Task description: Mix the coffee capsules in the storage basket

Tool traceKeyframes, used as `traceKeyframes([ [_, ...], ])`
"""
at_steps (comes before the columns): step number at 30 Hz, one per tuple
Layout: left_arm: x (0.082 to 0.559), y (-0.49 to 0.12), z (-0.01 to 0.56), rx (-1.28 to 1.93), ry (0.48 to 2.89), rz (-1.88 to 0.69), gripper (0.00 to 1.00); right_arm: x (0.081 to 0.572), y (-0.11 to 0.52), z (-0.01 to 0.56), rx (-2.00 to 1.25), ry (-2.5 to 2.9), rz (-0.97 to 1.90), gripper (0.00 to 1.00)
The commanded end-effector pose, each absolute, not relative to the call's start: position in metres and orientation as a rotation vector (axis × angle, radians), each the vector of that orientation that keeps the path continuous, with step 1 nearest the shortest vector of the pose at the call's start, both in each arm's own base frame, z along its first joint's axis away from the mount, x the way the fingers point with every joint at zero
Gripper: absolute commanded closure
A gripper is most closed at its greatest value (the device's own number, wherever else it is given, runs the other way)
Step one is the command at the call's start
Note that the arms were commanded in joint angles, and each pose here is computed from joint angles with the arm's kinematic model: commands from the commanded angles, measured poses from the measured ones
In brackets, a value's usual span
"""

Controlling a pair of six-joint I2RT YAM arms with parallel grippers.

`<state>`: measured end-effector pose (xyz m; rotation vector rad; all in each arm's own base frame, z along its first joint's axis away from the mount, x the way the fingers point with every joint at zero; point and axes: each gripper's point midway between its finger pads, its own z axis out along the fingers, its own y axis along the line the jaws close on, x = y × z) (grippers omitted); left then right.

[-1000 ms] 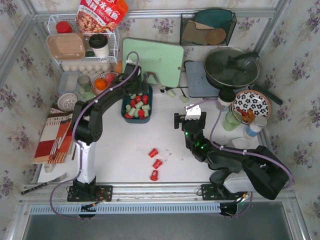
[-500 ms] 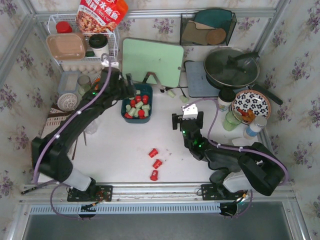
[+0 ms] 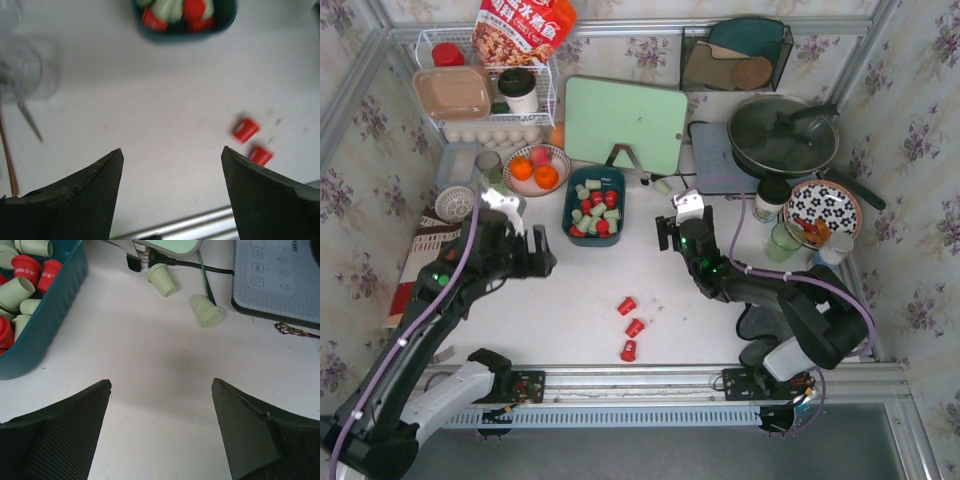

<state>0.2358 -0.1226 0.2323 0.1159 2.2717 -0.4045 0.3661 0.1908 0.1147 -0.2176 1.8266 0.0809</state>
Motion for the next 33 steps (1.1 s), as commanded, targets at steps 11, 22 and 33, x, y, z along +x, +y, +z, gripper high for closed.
traceKeyframes([
  [11, 0.195, -0.089, 0.201, 0.17, 2.277, -0.336, 0.18, 0.472, 0.154, 0.083, -0.168, 2.084, 0.014, 0.2],
  [22, 0.189, -0.097, 0.211, 0.19, 2.224, -0.412, 0.18, 0.531, 0.145, 0.049, -0.382, 2.204, -0.19, 0.28],
  [33, 0.188, -0.097, 0.214, 0.195, 2.202, -0.416, 0.18, 0.544, 0.166, 0.039, -0.536, 2.235, -0.116, 0.37],
])
